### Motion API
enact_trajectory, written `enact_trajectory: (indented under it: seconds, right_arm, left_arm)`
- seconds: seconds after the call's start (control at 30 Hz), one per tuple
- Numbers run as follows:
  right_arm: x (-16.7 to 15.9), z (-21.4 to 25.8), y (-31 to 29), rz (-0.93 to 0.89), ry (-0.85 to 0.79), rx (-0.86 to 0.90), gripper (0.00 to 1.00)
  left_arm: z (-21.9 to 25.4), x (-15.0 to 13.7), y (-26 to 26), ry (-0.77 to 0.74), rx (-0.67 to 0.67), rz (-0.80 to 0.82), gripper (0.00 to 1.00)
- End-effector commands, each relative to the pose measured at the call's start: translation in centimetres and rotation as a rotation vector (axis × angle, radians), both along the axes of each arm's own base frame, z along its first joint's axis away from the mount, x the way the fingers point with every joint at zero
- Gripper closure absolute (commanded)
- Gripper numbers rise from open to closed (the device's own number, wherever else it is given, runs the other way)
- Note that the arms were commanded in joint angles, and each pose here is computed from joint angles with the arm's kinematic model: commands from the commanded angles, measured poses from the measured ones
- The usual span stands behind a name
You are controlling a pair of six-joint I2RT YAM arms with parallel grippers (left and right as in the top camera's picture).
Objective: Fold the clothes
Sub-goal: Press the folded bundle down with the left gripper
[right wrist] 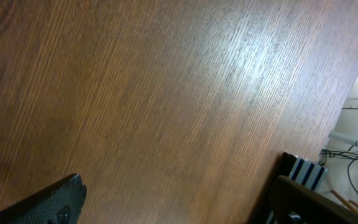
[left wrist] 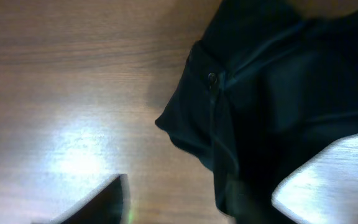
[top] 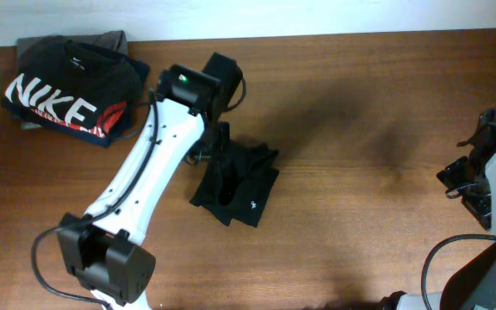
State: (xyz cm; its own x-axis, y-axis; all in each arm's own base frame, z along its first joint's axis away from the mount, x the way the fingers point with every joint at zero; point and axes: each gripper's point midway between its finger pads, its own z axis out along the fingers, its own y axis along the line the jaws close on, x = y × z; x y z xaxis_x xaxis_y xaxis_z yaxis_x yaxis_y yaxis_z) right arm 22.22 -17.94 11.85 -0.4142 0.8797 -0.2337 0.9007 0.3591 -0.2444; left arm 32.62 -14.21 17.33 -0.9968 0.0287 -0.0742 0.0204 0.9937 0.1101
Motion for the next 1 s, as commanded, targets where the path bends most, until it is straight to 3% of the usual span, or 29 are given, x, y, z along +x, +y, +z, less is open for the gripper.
enact_trajectory:
  seconds: [0.0,0.17,0.43,0.97]
  right_arm:
    - [0.3,0.9,-0.3,-0.019,-0.034,-0.021,0.01]
    - [0.3,0.9,-0.3,-0.019,-0.034,-0.021,0.01]
    - [0.3,0.9,-0.3,-0.019,-0.034,-0.021,0.01]
    - [0.3,0.9,-0.3,-0.018,-0.034,-0.021,0.01]
  left_arm:
    - [-2.9,-1.0,0.0,0.064,-0.01,0.004,0.66]
    - [-6.2,-2.1,-2.1,0.133,-0.127,-0.015,0.81]
    - [-9.4,-3.6,-6.3,0.19,-0.331,-0.058,0.82]
    - [-9.9,-5.4,-13.0,0.112,-0.387,-0.255,0.79]
